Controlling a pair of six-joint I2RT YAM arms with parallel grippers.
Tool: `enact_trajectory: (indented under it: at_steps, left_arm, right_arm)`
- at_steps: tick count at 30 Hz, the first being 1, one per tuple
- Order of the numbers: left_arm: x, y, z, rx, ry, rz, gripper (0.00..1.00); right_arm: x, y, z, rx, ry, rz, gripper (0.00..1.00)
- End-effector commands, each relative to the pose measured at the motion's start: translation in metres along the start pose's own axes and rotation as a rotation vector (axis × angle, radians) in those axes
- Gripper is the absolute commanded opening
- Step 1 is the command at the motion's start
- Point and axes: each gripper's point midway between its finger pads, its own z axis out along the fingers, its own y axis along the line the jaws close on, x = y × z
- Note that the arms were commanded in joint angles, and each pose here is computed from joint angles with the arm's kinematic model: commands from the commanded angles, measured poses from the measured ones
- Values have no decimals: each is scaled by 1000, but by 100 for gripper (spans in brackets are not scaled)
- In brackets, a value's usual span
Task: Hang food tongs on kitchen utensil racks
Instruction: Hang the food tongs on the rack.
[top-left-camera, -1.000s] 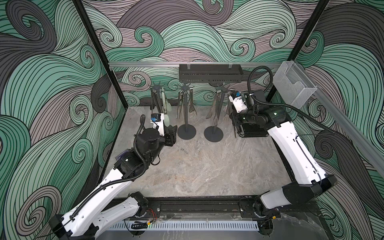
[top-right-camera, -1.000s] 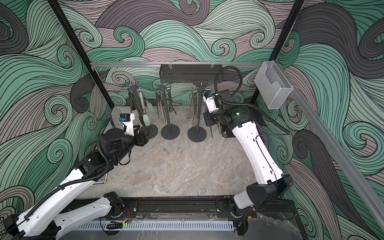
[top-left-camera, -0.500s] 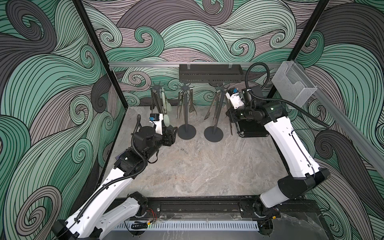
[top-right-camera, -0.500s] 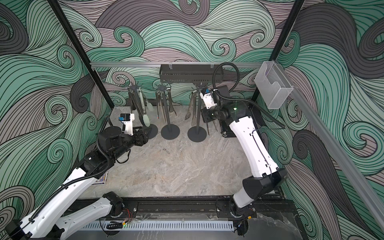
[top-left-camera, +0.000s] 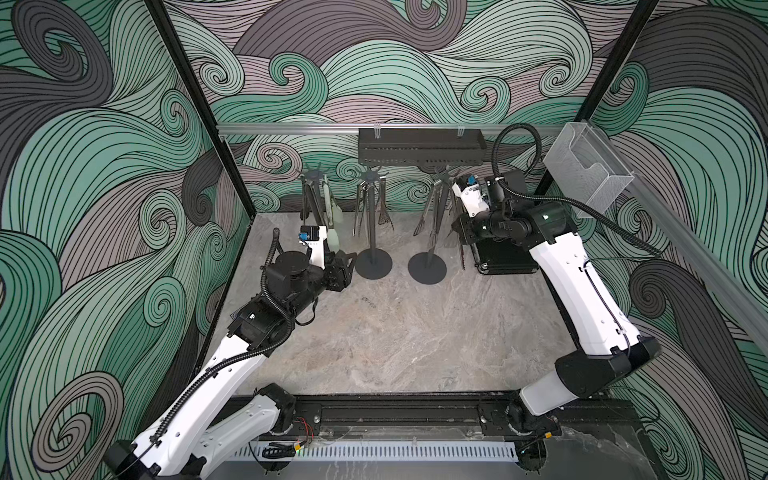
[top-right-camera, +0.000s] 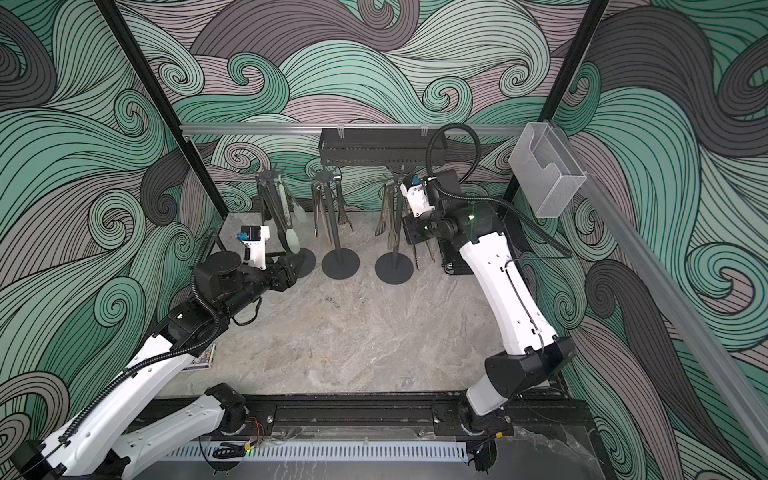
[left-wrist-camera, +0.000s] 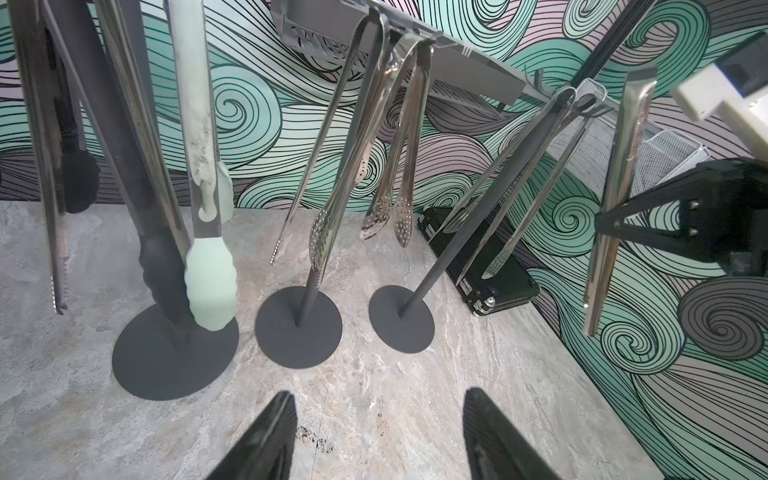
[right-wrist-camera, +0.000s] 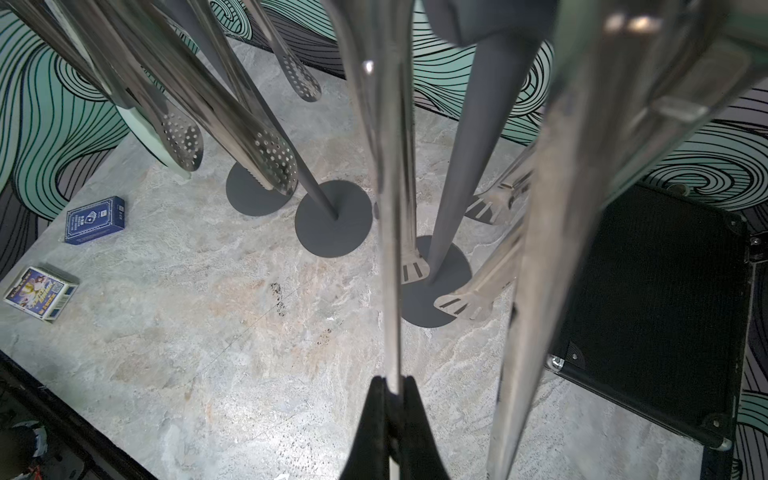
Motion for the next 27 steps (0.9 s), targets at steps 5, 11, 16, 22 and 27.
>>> enact_trajectory:
  at_steps: [5,11,16,22,27]
  left_arm:
    - [-10,-4,-2,23,-32,-10,64]
    - [-10,-3,-2,20,-32,-9,64]
    - [-9,-1,-1,17,-33,-8,64]
    - [-9,0,-2,16,-35,-8,64]
    - [-9,0,-1,18,-36,-9,64]
  right_arm:
    - [-13,4,0,-30,-28,40,0]
    - [-13,5,10,-32,-16,51,0]
    - [-11,4,16,-26,-1,56,0]
    - [-9,5,23,-29,12,61,0]
    - [-6,6,31,-30,26,64,0]
